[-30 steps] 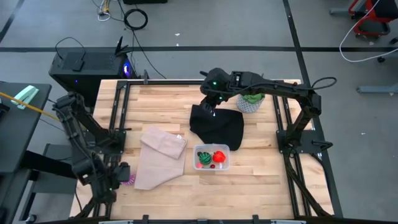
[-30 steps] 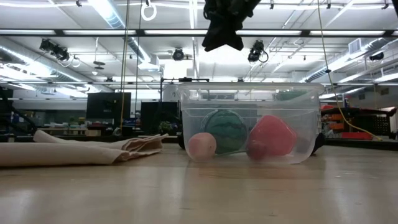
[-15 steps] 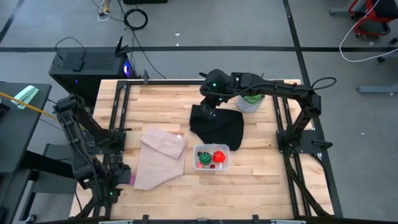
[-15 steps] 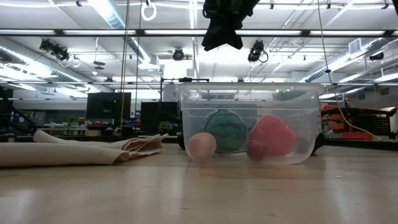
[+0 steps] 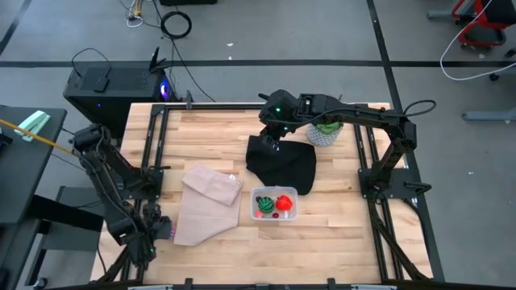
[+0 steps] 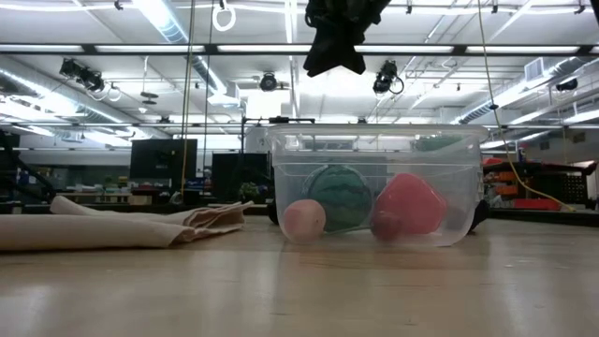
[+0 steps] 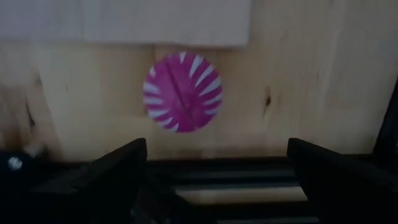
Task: Pick and placing Produce into tupperware
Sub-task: Put the onion into the transparent bin
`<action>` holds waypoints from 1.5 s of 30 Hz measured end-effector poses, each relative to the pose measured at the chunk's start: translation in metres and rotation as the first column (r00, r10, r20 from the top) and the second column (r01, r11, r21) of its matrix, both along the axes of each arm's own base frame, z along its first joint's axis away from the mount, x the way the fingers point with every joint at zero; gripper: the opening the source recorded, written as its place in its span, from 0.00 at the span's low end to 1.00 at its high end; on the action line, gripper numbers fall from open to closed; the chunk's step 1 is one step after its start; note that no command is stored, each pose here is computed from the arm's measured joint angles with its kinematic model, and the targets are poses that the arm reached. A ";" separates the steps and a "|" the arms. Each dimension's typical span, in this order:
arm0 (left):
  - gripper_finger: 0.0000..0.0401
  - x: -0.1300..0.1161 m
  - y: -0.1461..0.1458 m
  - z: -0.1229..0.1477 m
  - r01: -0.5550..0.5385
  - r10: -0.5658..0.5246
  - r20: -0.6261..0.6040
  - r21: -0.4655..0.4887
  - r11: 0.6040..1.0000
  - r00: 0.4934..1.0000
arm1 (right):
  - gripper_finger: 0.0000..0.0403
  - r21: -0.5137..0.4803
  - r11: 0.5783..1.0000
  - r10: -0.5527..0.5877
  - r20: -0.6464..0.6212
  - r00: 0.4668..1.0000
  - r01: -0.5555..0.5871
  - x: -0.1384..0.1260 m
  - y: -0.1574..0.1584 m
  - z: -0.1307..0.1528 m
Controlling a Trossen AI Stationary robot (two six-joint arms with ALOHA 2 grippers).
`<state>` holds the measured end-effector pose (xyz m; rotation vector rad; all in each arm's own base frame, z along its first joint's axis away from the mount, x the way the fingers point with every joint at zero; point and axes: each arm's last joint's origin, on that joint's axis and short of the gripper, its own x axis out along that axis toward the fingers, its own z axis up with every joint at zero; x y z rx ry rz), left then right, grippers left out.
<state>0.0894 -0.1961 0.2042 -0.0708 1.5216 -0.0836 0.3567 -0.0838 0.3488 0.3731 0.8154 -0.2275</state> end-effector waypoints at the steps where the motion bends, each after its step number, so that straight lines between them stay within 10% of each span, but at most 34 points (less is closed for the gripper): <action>1: 0.99 0.001 -0.001 0.000 0.010 -0.010 0.015 -0.003 1.000 1.000 | 0.22 0.000 1.000 0.000 0.000 1.000 0.000 0.000 0.000 0.000; 45: 0.99 0.007 0.011 -0.033 -0.062 0.063 0.087 -0.005 0.998 0.994 | 0.22 -0.010 1.000 0.004 0.028 1.000 -0.004 0.002 0.000 0.002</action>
